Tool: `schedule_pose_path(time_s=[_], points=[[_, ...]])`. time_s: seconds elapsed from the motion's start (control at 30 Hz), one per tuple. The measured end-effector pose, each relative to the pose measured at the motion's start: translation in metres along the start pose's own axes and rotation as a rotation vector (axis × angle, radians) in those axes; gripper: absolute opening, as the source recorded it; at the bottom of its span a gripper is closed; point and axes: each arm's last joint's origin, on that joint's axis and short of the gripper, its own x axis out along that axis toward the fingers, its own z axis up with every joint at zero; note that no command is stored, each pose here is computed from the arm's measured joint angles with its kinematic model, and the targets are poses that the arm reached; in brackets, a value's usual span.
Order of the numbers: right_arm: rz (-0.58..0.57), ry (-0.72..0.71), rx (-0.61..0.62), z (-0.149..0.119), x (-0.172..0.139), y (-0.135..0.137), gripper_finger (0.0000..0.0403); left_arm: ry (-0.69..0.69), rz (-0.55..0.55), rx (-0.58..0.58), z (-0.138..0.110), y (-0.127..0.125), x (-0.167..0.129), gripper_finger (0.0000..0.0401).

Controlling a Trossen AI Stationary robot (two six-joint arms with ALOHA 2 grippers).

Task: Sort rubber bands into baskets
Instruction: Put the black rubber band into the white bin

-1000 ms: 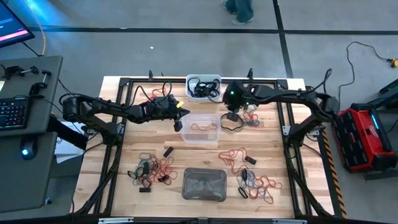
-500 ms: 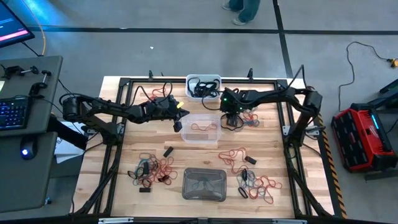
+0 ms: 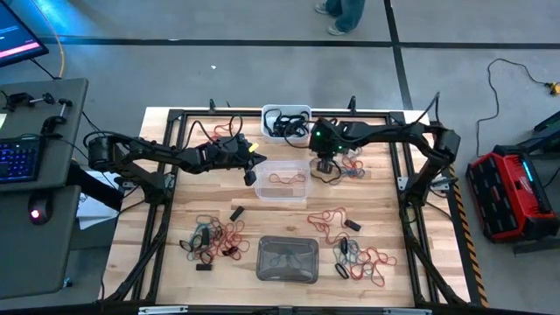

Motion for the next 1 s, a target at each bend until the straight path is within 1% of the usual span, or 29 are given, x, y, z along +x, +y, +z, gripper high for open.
schedule_pose_path(time_s=[0.07,0.37,0.43,0.57,0.77,0.9,1.0], points=[[-0.005,-0.02,-0.006,0.005,-0.01,0.001,0.0003,0.0,0.0,0.0,0.0,0.0,0.0,0.0],[-0.032,-0.184,-0.002,0.034,-0.062,0.005,0.0001,-0.001,0.0,0.004,0.0,0.0,0.0,0.0],[-0.031,-0.177,-0.004,0.035,-0.066,0.005,0.0,0.0,0.0,0.004,0.0,0.0,0.0,0.0],[-0.018,-0.121,-0.013,0.028,-0.062,0.006,0.0016,0.004,0.0,0.003,0.0,0.0,0.0,0.0],[-0.002,-0.037,-0.029,0.012,-0.045,0.008,0.0072,0.007,0.0,0.0,-0.001,0.0,0.0,0.0],[0.008,0.028,-0.016,0.002,-0.026,0.005,0.0101,0.007,0.0,0.0,-0.001,0.0,0.0,0.0],[0.014,0.069,-0.01,-0.001,-0.011,0.003,0.0107,0.007,-0.001,0.001,-0.001,0.0,0.0,0.0]])
